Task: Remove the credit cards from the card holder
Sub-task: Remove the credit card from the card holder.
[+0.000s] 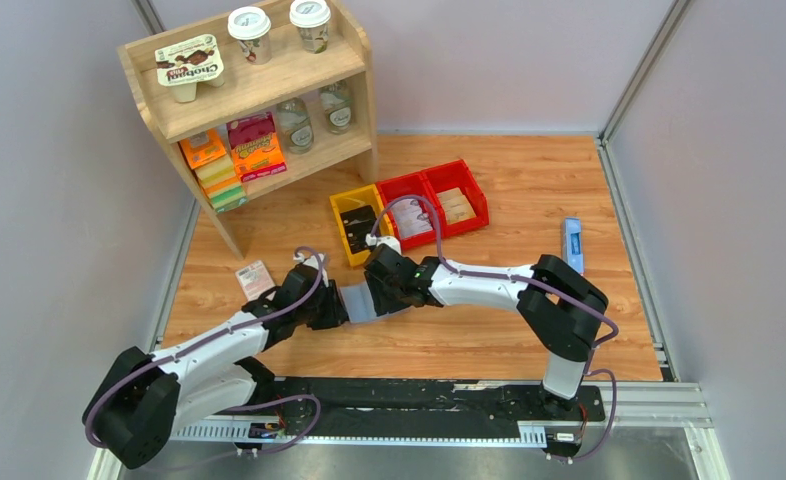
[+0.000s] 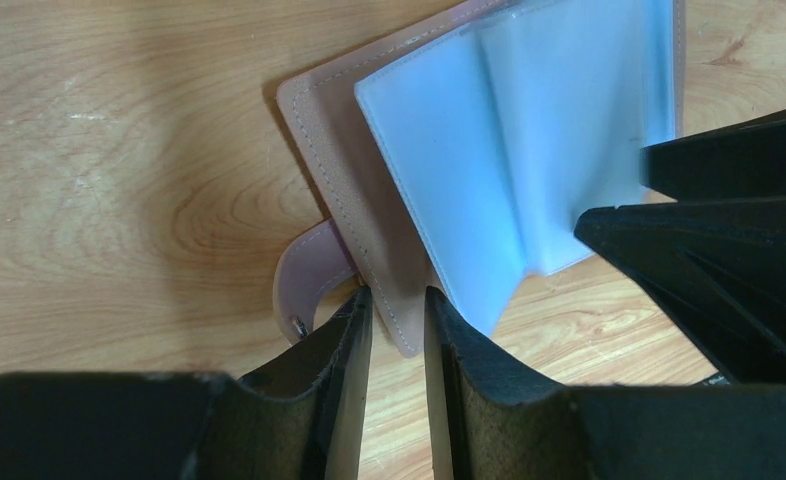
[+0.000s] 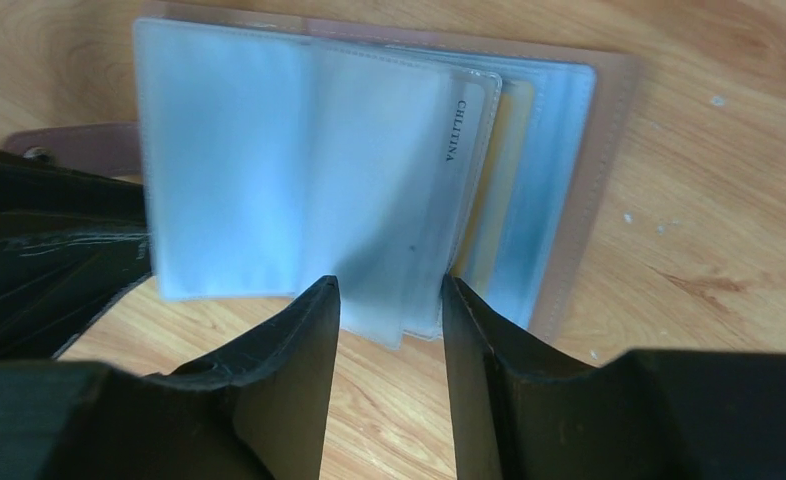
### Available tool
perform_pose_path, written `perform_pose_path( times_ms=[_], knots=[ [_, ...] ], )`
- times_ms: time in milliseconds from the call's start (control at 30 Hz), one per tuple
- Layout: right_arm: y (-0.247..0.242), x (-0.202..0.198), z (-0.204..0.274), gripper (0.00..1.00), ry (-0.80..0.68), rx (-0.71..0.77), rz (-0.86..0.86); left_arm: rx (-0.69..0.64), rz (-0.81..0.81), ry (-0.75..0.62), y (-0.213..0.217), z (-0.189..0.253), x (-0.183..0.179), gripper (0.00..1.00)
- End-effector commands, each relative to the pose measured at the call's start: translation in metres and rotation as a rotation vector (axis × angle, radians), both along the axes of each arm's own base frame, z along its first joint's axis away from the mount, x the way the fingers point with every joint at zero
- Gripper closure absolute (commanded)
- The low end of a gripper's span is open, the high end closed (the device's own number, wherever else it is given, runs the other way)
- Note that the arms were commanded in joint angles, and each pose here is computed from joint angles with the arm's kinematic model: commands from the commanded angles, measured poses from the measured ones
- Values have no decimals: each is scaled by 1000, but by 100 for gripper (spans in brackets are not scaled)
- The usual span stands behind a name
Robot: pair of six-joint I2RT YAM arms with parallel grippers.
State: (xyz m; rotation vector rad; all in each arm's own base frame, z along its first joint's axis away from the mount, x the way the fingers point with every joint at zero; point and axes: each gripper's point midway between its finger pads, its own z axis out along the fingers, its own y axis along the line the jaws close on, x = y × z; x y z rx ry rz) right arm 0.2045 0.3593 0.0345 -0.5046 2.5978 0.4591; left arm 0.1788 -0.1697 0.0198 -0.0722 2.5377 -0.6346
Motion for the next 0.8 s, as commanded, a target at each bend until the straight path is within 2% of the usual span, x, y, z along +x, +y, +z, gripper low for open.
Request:
perform_pose_path(
  times_ms=[0,233,400,767],
  knots=[
    [41,0,36,56,-28,181,80,-19,-19,30,-4,-7,-7,66],
    [57,-7,50,54,-6,261,144,-32,-16,23,-4,-5,-7,67],
    [57,-7,55,50,-14,260,147,-37,6,2,-1,-1,-5,67],
    [46,-3,54,34,-37,226,127,-39,85,-56,14,11,-7,62]
  ],
)
